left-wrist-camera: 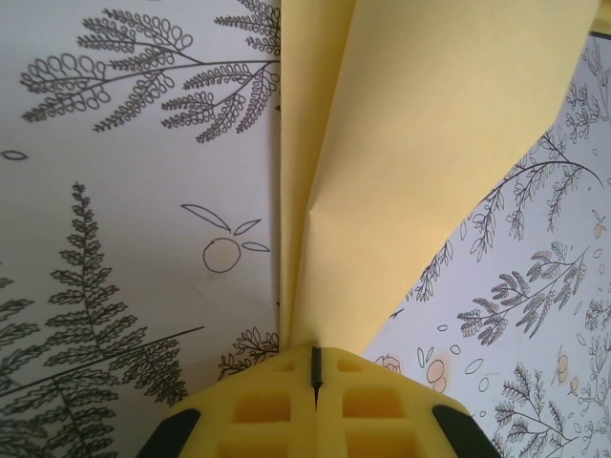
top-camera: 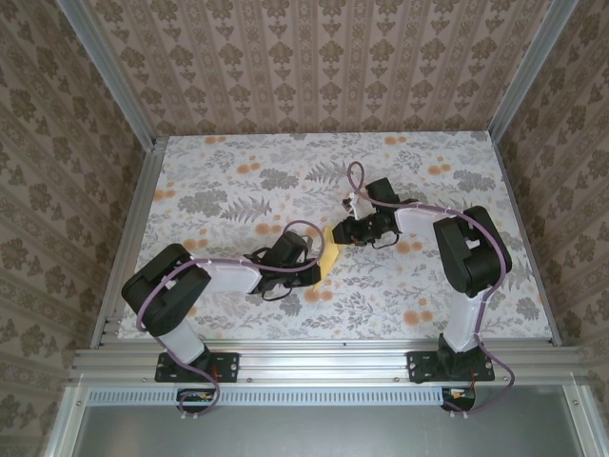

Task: Fold a paper plane with a square sheet of paper (pick it up from the middle)
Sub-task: Fold the wing for the fifth time at the center of the table.

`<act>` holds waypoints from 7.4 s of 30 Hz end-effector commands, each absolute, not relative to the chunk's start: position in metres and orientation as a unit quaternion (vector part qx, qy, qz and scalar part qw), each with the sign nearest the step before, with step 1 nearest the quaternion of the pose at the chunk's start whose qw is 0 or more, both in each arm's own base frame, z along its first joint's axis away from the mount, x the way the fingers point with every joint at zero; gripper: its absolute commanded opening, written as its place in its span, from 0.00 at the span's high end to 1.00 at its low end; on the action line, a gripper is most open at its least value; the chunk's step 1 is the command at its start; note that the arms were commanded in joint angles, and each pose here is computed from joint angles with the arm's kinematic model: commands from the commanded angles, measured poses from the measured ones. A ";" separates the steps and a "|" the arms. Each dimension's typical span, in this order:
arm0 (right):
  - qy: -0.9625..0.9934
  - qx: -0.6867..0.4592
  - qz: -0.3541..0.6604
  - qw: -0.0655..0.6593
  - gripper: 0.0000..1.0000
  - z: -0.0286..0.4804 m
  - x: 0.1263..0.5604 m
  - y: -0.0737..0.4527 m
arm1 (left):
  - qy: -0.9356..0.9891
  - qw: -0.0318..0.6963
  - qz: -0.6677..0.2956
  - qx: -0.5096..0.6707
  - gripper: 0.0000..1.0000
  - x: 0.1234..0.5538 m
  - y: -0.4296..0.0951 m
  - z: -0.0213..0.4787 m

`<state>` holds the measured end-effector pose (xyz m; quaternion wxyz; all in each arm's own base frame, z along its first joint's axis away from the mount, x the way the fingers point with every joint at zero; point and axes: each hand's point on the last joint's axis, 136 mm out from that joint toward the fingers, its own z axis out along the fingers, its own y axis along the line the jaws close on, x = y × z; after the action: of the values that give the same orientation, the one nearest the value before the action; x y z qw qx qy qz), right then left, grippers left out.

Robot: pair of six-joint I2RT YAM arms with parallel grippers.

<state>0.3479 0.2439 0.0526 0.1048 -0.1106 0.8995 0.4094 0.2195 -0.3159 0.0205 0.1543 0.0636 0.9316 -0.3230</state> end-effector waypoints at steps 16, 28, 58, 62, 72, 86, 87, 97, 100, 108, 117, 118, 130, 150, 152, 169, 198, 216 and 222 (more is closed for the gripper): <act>0.918 -0.101 0.371 0.102 0.88 0.024 0.363 0.238 | 0.952 0.120 -0.271 0.072 0.92 0.208 -0.294 0.002; 0.924 -0.090 0.362 0.084 0.81 0.011 0.365 0.237 | 0.942 0.134 -0.296 0.083 0.88 0.214 -0.298 0.021; 0.964 -0.043 0.260 0.033 0.72 -0.024 0.361 0.215 | 0.910 0.174 -0.370 0.062 0.80 0.262 -0.339 0.044; 0.965 -0.042 0.257 0.033 0.73 -0.023 0.361 0.215 | 0.913 0.170 -0.365 0.063 0.80 0.262 -0.338 0.039; 0.965 -0.039 0.256 0.032 0.74 -0.024 0.361 0.214 | 0.919 0.158 -0.355 0.062 0.82 0.261 -0.338 0.025; 0.938 -0.026 0.328 0.111 0.72 0.056 0.383 0.234 | 0.936 0.140 -0.318 0.053 0.88 0.251 -0.323 0.003; 0.935 -0.024 0.330 0.127 0.70 0.067 0.385 0.232 | 0.937 0.137 -0.316 0.053 0.89 0.249 -0.321 0.000; 0.905 0.014 0.399 0.145 0.80 0.089 0.366 0.250 | 0.945 0.120 -0.301 0.050 0.93 0.235 -0.311 -0.018; 0.909 0.016 0.397 0.126 0.88 0.075 0.359 0.261 | 0.945 0.121 -0.300 0.047 0.93 0.234 -0.308 -0.019; 0.913 0.009 0.400 0.082 0.95 0.042 0.349 0.285 | 0.945 0.116 -0.302 0.042 0.95 0.227 -0.303 -0.026; 0.929 0.015 0.364 0.067 0.96 0.013 0.361 0.282 | 0.947 0.106 -0.299 0.046 0.96 0.219 -0.297 -0.030; 0.932 0.017 0.356 0.072 0.96 0.012 0.365 0.280 | 0.948 0.102 -0.299 0.049 0.96 0.216 -0.297 -0.030; 0.944 0.071 0.303 0.109 0.95 -0.007 0.419 0.245 | 0.953 0.078 -0.286 0.061 0.96 0.199 -0.286 -0.040; 0.916 0.046 0.355 0.182 0.90 0.104 0.438 0.244 | 0.952 0.092 -0.284 0.063 0.96 0.204 -0.289 -0.034; 0.912 0.037 0.369 0.174 0.90 0.110 0.422 0.249 | 0.952 0.095 -0.286 0.064 0.97 0.205 -0.289 -0.034; 0.923 0.007 0.380 0.062 0.97 0.046 0.359 0.303 | 0.940 0.109 -0.315 0.076 0.97 0.200 -0.290 -0.040; 0.937 0.030 0.310 0.160 0.95 0.074 0.444 0.258 | 0.940 0.107 -0.317 0.075 0.96 0.198 -0.289 -0.035; 0.927 -0.008 0.371 0.056 0.92 0.040 0.353 0.292 | 0.928 0.128 -0.342 0.074 0.89 0.210 -0.302 -0.009; 0.933 0.001 0.358 0.038 0.93 0.019 0.352 0.289 | 0.910 0.141 -0.382 0.078 0.77 0.215 -0.315 0.022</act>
<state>0.3529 0.2881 0.0270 0.0513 -0.0056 0.9345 0.3523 0.2310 -0.3224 0.0287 0.1800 0.0808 0.8983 -0.3926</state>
